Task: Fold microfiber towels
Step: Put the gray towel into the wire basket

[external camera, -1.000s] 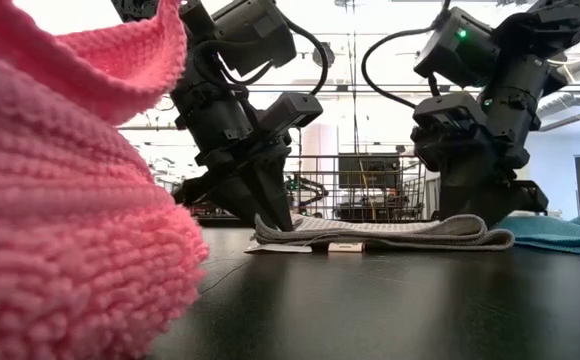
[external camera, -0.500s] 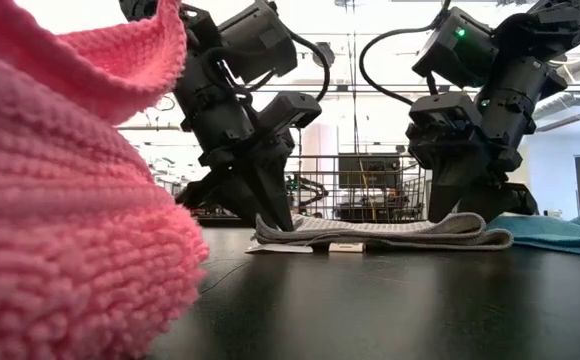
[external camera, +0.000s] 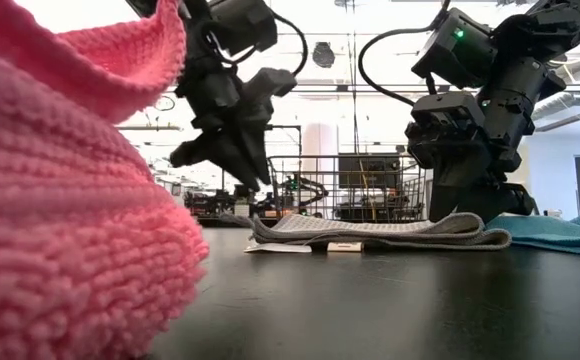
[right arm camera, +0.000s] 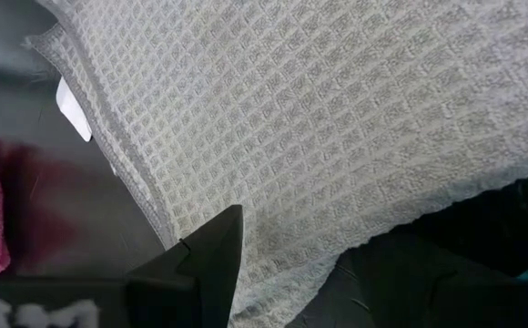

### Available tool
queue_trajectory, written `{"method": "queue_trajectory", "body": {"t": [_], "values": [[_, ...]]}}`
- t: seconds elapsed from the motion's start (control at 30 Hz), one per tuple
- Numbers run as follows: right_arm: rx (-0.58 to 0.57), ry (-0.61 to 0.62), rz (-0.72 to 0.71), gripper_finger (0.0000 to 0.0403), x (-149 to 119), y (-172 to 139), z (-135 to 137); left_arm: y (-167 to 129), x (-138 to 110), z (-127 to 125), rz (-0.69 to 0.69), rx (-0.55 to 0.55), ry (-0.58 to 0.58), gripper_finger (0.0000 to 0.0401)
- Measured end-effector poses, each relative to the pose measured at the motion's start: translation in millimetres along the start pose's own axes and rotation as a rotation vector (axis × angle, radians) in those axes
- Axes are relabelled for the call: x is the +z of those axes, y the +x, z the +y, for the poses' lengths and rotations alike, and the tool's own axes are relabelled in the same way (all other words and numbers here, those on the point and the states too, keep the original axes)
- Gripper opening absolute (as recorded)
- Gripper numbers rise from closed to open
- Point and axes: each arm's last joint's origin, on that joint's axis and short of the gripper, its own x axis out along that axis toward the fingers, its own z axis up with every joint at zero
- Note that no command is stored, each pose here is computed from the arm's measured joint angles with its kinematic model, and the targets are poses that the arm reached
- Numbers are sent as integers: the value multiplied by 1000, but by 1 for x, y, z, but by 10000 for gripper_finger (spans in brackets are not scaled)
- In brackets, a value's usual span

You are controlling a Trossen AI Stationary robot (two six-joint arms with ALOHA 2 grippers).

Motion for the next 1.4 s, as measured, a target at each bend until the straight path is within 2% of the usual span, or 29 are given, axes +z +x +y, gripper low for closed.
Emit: {"method": "queue_trajectory", "body": {"t": [0.3, 0.43, 0.63, 0.73, 1.07, 1.4], "values": [[6, 0, 1, 189, 0, 0, 0, 3, 1, 0, -27, 21, 7, 81], [5, 0, 0, 189, 0, 0, 0, 4, 3, -2, -52, -3, 33, 81], [1, 1, -9, 189, 0, 0, 0, 18, 3, -3, -62, -9, 31, 81], [-3, 4, -15, 189, 1, 0, 0, 30, -1, 3, -22, 28, 9, 81], [6, 2, -25, 189, 1, 0, 1, 38, 0, 5, 10, 10, -63, 81], [26, -1, -39, 189, 2, 0, 3, 62, -3, 6, 56, -40, -86, 81]]}}
